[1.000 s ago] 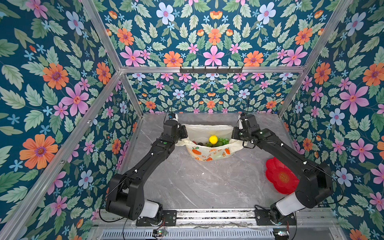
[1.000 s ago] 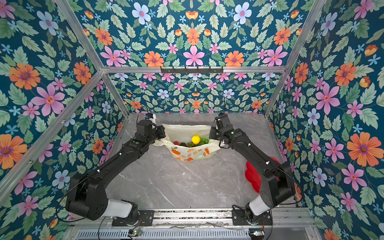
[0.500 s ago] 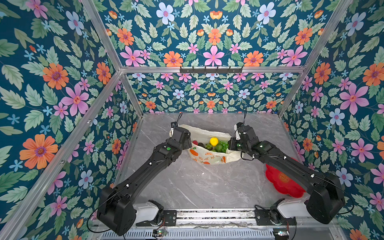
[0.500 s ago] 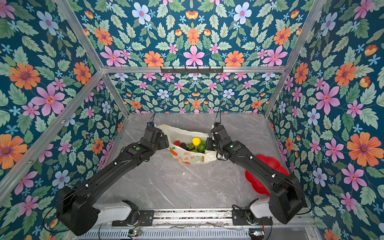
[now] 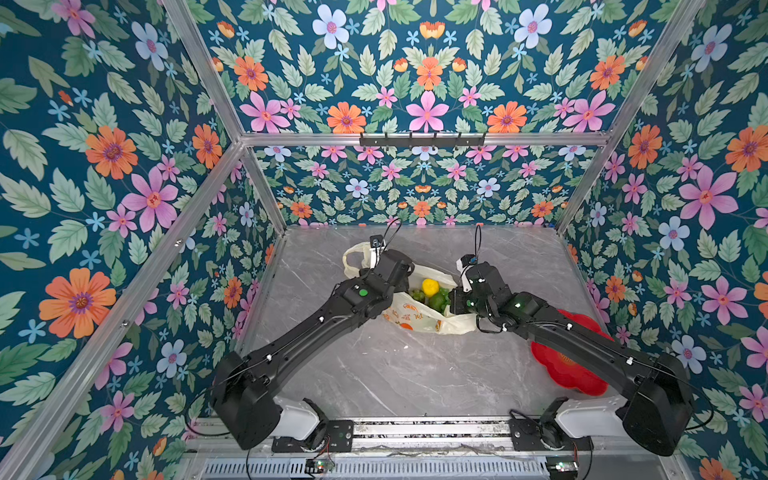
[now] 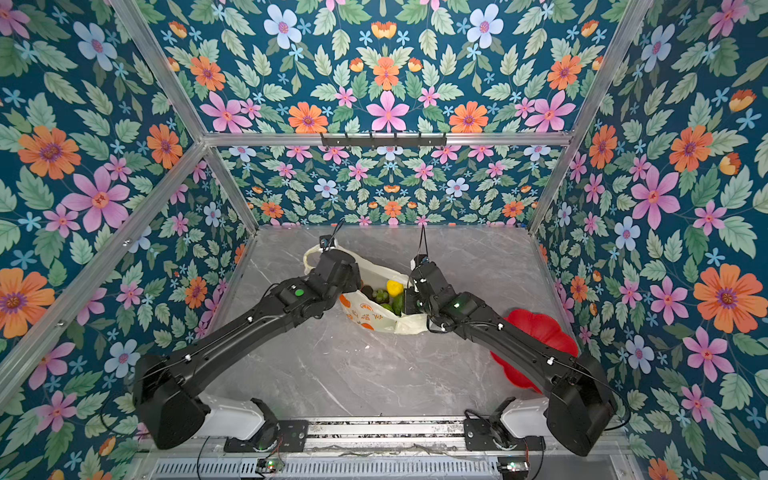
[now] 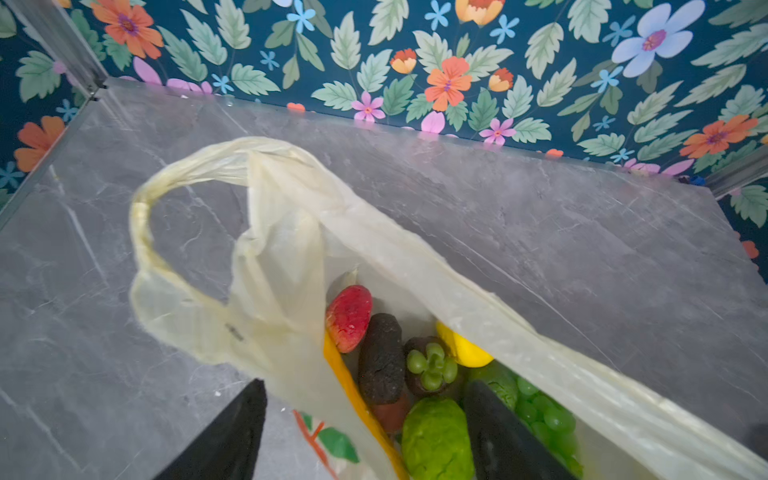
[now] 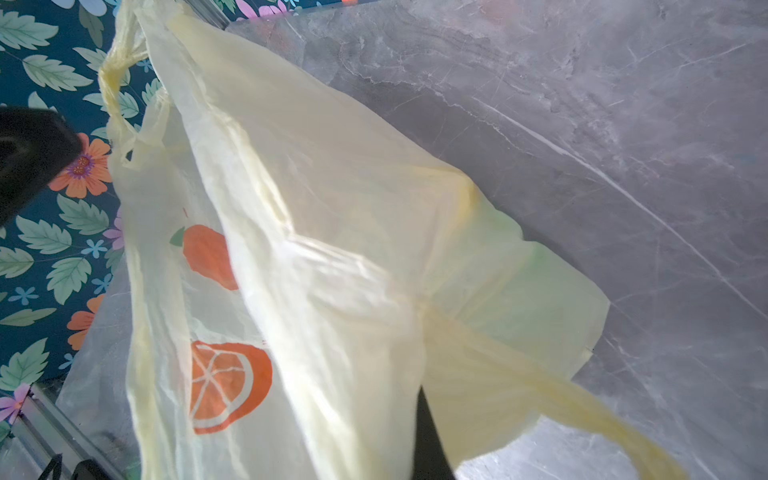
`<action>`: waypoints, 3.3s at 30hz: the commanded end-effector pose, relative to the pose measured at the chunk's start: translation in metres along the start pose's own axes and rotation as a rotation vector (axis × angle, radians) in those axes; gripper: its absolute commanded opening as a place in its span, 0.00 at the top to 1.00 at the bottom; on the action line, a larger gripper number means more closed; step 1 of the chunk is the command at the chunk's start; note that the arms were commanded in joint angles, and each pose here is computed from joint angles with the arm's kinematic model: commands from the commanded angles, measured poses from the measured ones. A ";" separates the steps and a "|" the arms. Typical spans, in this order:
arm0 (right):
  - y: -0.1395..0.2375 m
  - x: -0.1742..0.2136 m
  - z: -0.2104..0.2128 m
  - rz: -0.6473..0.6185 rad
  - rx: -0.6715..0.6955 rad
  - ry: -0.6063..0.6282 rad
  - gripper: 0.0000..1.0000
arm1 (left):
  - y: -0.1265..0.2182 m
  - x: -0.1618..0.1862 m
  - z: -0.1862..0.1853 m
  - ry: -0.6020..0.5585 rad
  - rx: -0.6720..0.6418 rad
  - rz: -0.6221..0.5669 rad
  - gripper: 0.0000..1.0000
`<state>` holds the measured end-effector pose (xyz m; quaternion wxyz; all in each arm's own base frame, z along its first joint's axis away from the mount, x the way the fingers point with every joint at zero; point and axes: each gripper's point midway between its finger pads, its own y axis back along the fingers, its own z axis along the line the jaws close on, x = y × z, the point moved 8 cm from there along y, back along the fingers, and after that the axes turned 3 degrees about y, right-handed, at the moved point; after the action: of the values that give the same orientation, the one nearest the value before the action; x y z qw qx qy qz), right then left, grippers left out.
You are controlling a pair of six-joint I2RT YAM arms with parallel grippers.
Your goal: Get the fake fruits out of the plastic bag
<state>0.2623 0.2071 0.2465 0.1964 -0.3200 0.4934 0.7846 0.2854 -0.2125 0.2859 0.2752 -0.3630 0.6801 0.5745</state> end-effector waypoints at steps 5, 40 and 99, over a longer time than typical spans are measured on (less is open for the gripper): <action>0.005 -0.002 -0.002 -0.033 0.023 0.020 1.00 | -0.041 0.028 0.012 -0.031 -0.049 0.109 0.23; -0.019 -0.045 -0.057 -0.091 -0.226 -0.293 1.00 | -0.082 0.103 0.134 0.143 -0.012 0.129 0.97; -0.082 -0.049 0.014 0.125 0.617 0.160 0.27 | -0.031 0.114 0.071 0.195 0.324 0.070 1.00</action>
<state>0.3455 0.2733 0.2350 0.1878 -0.2916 0.6916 0.6336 0.2403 -0.1642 0.1611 0.2391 -0.3405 0.7971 0.4377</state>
